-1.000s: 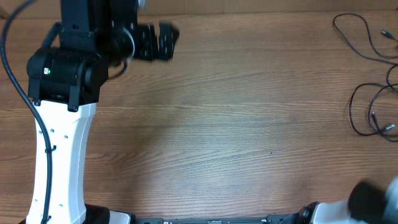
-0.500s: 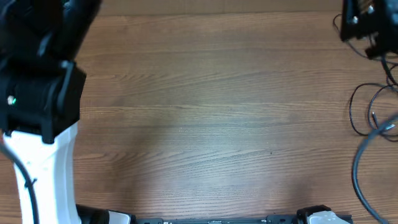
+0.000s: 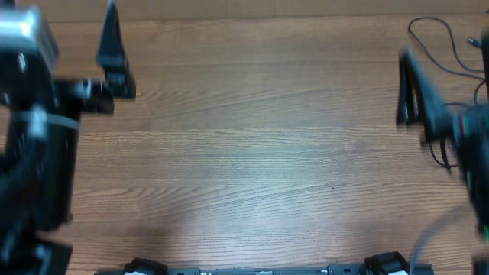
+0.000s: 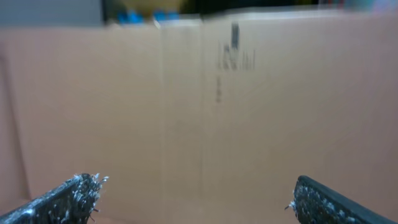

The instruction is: Untangle cables

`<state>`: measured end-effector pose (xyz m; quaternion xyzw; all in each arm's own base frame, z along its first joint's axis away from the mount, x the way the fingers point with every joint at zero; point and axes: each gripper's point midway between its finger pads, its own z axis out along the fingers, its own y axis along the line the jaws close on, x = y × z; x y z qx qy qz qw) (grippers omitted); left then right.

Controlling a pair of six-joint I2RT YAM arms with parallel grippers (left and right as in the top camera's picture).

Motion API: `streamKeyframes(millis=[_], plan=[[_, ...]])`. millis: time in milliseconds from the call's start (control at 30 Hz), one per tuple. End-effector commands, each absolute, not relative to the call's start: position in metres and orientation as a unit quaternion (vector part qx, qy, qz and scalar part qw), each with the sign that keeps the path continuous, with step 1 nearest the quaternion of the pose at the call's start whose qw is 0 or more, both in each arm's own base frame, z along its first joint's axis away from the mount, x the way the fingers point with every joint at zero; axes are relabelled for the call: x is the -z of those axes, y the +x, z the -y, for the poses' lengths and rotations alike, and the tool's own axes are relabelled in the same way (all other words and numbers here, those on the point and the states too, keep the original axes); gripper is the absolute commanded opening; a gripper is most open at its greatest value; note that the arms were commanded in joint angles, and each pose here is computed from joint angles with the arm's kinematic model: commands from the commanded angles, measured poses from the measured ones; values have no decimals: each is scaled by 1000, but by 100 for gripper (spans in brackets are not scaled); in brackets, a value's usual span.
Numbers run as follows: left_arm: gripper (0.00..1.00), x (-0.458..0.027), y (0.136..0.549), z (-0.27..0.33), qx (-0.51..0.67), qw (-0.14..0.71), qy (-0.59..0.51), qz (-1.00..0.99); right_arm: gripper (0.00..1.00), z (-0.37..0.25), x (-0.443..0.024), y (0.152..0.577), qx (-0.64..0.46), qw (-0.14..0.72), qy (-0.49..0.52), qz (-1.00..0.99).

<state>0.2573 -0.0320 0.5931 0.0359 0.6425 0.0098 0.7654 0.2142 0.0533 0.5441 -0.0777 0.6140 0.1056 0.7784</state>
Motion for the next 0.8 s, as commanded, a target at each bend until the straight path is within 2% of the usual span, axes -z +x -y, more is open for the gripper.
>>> streamKeyframes(millis=[0,167,300,567,767], plan=[[100,-561,246,22,-30,758,28,-651,100,-46,-537,144,-123,820,-87,-552],[100,-550,203,12,-3,784,11,-620,100,-27,-521,58,-119,867,-64,-479],[100,-555,174,5,15,802,-4,-597,100,-19,-511,9,-110,887,-57,-445],[100,-559,136,-4,29,818,-10,-574,100,-19,-510,-6,-130,884,-58,-444],[100,-564,106,-10,39,837,-9,-545,100,-16,-505,10,-112,885,-39,-451]])
